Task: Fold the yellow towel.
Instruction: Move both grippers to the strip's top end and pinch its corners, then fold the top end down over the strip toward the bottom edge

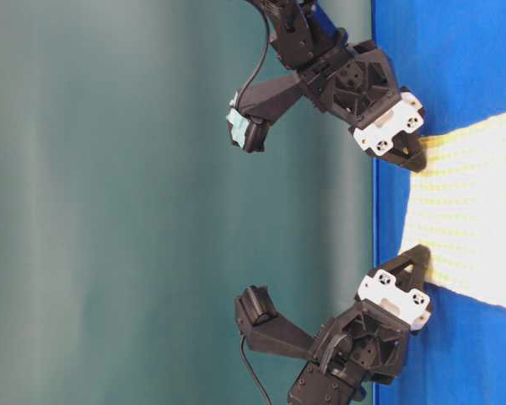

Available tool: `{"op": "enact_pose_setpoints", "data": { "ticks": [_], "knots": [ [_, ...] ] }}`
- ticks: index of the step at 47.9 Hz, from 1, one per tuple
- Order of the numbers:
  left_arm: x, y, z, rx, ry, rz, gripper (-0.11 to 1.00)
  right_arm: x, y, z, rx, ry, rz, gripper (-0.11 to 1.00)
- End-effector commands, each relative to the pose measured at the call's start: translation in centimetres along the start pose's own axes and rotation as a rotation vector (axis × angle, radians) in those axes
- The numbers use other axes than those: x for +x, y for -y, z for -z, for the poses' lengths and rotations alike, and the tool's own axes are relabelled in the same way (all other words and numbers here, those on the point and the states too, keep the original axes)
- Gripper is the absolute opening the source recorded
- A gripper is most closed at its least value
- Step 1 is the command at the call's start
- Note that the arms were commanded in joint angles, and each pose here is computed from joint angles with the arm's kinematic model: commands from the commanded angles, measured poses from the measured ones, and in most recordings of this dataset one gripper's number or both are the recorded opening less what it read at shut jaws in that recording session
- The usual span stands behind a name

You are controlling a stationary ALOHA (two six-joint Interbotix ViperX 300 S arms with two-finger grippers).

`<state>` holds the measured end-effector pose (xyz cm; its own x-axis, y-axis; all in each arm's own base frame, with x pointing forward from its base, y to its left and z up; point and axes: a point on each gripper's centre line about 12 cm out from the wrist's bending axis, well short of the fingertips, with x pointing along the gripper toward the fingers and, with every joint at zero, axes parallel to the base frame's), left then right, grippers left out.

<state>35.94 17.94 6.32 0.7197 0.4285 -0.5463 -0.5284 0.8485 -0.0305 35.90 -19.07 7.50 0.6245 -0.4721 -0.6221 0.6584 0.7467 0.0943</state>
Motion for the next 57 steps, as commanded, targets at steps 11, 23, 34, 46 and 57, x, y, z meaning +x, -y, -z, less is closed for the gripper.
{"op": "enact_pose_setpoints", "data": {
  "ticks": [11, 23, 34, 46, 57],
  "knots": [
    [0.0, 0.8, -0.6, 0.01, 0.021, 0.015, 0.04, -0.1, -0.3, -0.6, -0.004, 0.02, -0.004, 0.05],
    [0.1, 0.2, -1.1, 0.013, 0.033, 0.003, 0.04, -0.1, 0.1, -1.1, -0.002, 0.039, 0.006, 0.05],
    [-0.1, -0.6, -2.6, 0.006, 0.091, -0.013, 0.04, -0.5, 1.5, -2.2, 0.012, 0.07, 0.03, 0.05],
    [0.1, -1.0, -3.3, 0.02, 0.112, -0.022, 0.04, -0.8, 2.5, -3.2, 0.012, 0.094, 0.046, 0.05],
    [-1.1, -0.2, -3.7, 0.02, 0.124, -0.002, 0.04, -2.0, 2.0, -3.6, 0.007, 0.111, 0.029, 0.05]
  ]
}}
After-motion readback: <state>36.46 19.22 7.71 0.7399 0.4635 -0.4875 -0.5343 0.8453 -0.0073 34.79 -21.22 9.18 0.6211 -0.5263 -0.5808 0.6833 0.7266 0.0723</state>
